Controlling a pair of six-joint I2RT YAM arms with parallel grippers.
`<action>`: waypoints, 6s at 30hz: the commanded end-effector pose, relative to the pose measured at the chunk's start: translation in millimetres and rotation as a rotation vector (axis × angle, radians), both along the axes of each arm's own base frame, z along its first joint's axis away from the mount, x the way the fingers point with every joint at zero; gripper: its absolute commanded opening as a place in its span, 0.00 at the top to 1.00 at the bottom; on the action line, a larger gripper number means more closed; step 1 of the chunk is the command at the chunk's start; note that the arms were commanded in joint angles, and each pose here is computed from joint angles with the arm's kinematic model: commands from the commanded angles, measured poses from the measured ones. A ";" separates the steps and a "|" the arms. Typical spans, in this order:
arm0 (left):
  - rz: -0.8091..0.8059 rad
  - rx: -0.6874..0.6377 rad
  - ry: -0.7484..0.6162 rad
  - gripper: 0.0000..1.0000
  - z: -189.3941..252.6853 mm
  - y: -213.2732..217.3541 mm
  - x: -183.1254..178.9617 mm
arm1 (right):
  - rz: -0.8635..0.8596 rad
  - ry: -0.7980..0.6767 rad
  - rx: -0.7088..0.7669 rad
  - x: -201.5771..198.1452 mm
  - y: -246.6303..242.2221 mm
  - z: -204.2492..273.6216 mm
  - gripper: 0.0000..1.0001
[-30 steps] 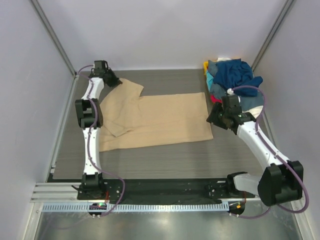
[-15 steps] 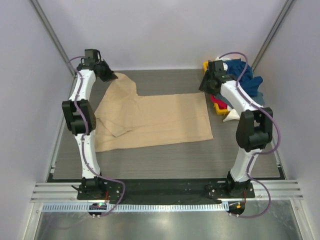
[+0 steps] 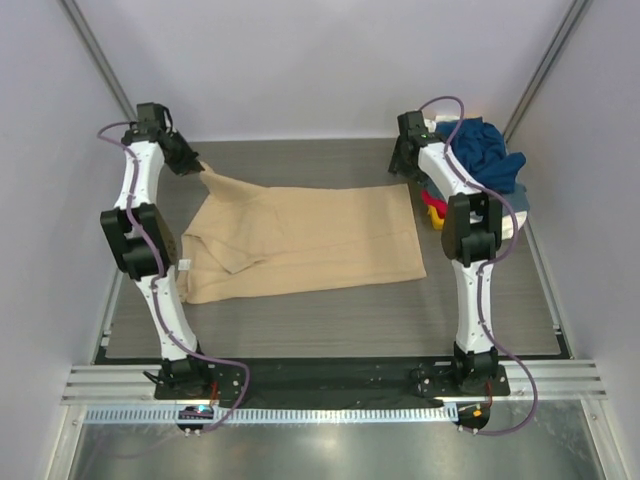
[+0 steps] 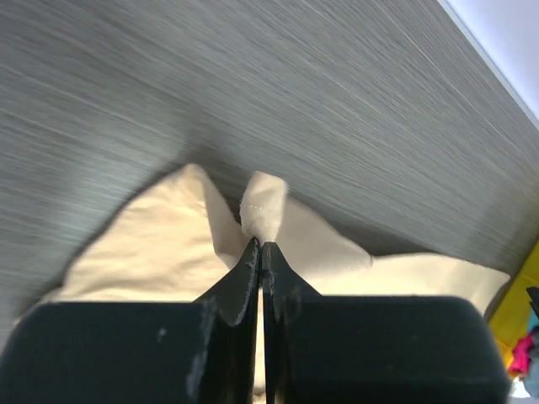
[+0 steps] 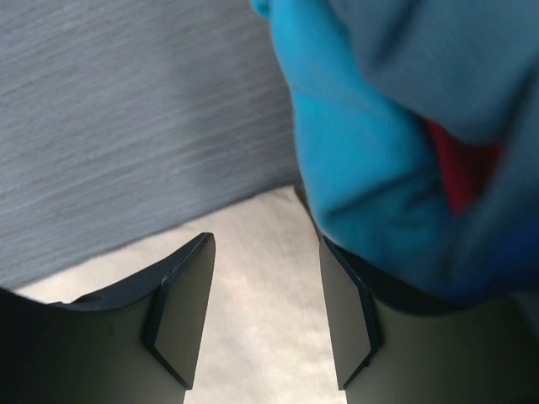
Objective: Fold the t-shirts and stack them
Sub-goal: Fold the tshirt
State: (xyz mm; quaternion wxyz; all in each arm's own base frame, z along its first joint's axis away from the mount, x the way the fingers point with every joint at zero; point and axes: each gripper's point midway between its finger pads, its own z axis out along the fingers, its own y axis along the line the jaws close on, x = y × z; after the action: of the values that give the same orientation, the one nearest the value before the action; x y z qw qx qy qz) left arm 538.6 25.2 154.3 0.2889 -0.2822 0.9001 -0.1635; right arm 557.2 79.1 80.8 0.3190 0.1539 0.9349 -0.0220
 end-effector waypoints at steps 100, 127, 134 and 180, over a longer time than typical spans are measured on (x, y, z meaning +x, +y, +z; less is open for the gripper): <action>0.107 0.103 -0.069 0.25 18.0 -29.2 -263.4 | -0.010 -0.191 0.135 -142.0 -7.7 58.3 0.26; 0.229 -0.040 0.121 0.50 -145.6 -97.8 10.8 | 0.291 0.216 0.406 -326.3 196.8 -73.4 0.35; -0.205 -0.308 -0.315 0.13 9.8 -213.7 123.5 | 0.439 0.016 0.390 -309.9 240.7 49.0 0.27; -0.294 0.013 -0.030 0.07 -45.1 -168.9 -279.3 | 0.164 -0.126 0.146 11.5 163.4 -63.3 0.99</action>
State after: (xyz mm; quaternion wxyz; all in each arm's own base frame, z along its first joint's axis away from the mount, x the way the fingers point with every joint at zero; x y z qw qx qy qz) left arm 253.8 -141.2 97.8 0.2484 -0.1495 0.9364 -0.1976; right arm 566.0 330.8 31.6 0.3649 0.0147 0.9117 0.1883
